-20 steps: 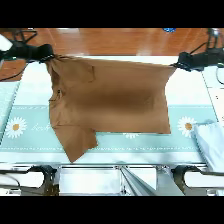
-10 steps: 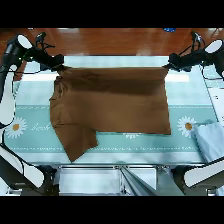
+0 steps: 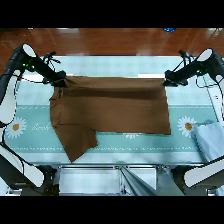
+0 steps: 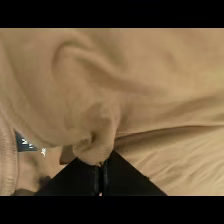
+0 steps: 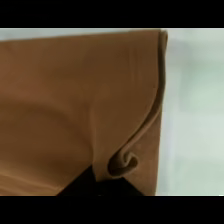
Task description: Fold the shirts.
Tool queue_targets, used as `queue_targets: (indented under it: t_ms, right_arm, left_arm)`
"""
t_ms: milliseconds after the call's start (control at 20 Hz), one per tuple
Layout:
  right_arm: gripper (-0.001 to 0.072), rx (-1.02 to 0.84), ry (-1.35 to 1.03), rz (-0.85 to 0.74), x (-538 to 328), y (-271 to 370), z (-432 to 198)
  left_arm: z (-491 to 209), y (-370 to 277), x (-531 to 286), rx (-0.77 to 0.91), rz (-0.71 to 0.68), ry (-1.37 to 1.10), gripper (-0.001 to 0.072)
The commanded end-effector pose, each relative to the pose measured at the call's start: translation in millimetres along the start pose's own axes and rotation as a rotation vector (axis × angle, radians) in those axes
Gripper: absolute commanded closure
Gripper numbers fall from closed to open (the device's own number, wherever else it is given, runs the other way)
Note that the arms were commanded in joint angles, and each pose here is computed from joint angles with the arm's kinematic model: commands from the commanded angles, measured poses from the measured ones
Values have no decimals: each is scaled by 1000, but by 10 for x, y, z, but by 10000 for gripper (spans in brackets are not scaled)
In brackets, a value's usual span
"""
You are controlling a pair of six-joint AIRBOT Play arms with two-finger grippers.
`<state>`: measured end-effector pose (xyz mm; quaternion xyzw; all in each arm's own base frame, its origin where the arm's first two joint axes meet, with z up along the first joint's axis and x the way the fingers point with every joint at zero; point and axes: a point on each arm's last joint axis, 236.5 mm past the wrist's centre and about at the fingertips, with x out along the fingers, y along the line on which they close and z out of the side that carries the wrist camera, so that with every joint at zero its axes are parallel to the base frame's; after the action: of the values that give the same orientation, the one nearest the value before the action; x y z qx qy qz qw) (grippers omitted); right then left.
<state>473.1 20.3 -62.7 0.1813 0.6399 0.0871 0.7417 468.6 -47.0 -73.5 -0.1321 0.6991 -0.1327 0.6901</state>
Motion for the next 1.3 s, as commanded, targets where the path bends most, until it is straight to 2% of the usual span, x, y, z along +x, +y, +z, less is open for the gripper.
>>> queue_targets:
  t_ms: [0,50,200,350,500,600,700,800,950,1100,1250]
  right_arm:
    - [432,35,38,-7,125,-58,-142]
    - [300,34,48,-5,104,-45,-169]
    - [298,75,88,-2,-302,-84,-302]
    - [299,105,-66,-60,-1098,-350,-257]
    - [299,198,-199,-49,-1516,-517,-509]
    - [299,224,-249,50,-1394,-393,-840]
    - [299,217,-243,114,-1136,-266,-1261]
    - [299,235,-204,137,-898,-207,-1635]
    - [299,253,-183,179,-739,-105,-1895]
    - [299,235,-140,221,-732,10,-2005]
    - [299,224,-131,236,-737,49,-2024]
  left_arm:
    - [-182,-6,78,-32,-9,71,339]
    - [-277,-4,64,-29,-10,111,198]
    - [-557,82,-162,-44,4,188,198]
    - [-711,217,-527,-102,13,64,198]
    - [-1309,398,-519,-145,19,-14,198]
    - [-1878,538,-287,-264,-24,-33,198]
    - [-2340,546,-99,-377,-135,-66,198]
    - [-2526,528,-56,-517,-259,-153,199]
    - [-2500,569,-153,-674,-355,-281,199]
    - [-2730,641,-31,-701,-280,-180,199]
    - [-2843,613,66,-648,-227,-108,200]
